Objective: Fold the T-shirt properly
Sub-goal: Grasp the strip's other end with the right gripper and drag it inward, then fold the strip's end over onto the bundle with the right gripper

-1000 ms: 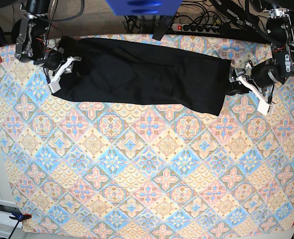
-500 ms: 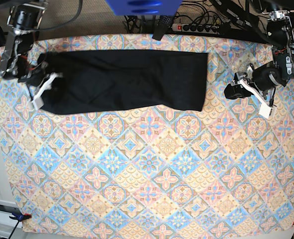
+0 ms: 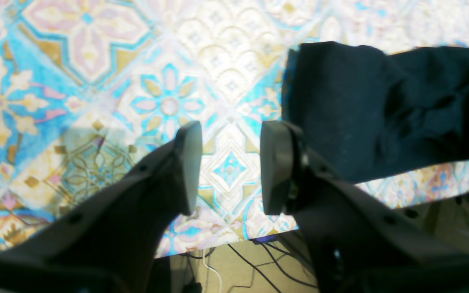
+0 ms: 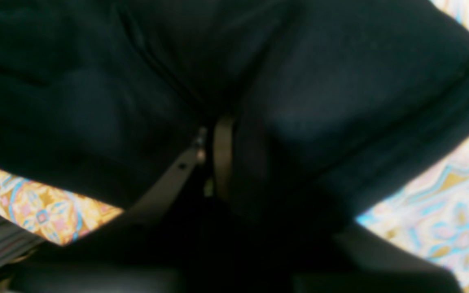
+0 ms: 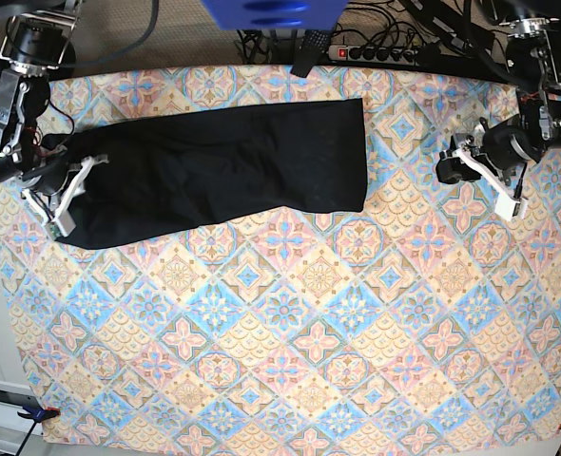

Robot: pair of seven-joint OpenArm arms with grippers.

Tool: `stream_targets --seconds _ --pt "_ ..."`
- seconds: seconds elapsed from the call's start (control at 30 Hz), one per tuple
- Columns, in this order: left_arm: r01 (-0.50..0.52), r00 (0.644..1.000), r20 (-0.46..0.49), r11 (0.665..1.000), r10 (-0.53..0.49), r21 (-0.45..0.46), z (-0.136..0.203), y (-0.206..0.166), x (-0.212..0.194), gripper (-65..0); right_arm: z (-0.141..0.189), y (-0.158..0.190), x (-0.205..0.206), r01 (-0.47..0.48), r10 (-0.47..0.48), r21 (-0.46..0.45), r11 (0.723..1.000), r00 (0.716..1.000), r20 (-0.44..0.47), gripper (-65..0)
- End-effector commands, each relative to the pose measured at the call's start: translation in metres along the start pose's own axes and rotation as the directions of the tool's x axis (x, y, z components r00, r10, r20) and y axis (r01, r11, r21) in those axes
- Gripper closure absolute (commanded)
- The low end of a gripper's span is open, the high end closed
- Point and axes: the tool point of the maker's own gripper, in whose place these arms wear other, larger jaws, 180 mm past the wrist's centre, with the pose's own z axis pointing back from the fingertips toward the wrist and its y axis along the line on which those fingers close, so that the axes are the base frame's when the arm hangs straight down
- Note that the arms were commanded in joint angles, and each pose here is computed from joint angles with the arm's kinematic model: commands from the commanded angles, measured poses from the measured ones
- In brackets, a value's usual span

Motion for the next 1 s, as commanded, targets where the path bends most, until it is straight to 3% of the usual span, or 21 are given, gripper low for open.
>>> stream_targets --seconds 0.0,0.1,0.23,0.5,0.73,0.97 --pt "0.02 0.999 0.025 1.0 -0.021 0.012 0.003 0.001 0.008 -22.2 0.003 0.013 0.022 -0.069 0.068 0.028 0.997 0.996 0.052 -2.6" --pt "0.026 1.0 0.01 0.998 -0.027 0.051 0.0 0.005 0.001 -22.2 -0.002 0.056 0.04 -0.21 0.203 0.097 0.973 0.976 0.075 -2.6" --pt "0.026 1.0 0.001 0.997 -0.026 0.074 -0.003 0.007 -0.004 -22.2 -0.01 0.107 0.047 -0.32 0.305 0.193 0.928 0.947 0.102 -2.6" --pt "0.022 1.0 -0.016 0.995 -0.021 0.095 -0.005 0.01 -0.012 -22.2 -0.024 0.193 0.057 -0.38 0.336 0.352 0.855 0.924 0.182 -2.6" --pt "0.006 1.0 -0.014 0.996 -0.005 0.084 -0.008 0.005 -0.016 -22.2 -0.025 0.253 0.09 -0.523 0.438 0.42 0.741 0.852 0.288 -2.7" --pt "0.0 1.0 -0.017 0.996 0.002 0.092 -0.011 0.004 -0.019 -22.2 -0.021 0.297 0.116 -0.594 0.463 0.451 0.666 0.803 0.375 -2.9"
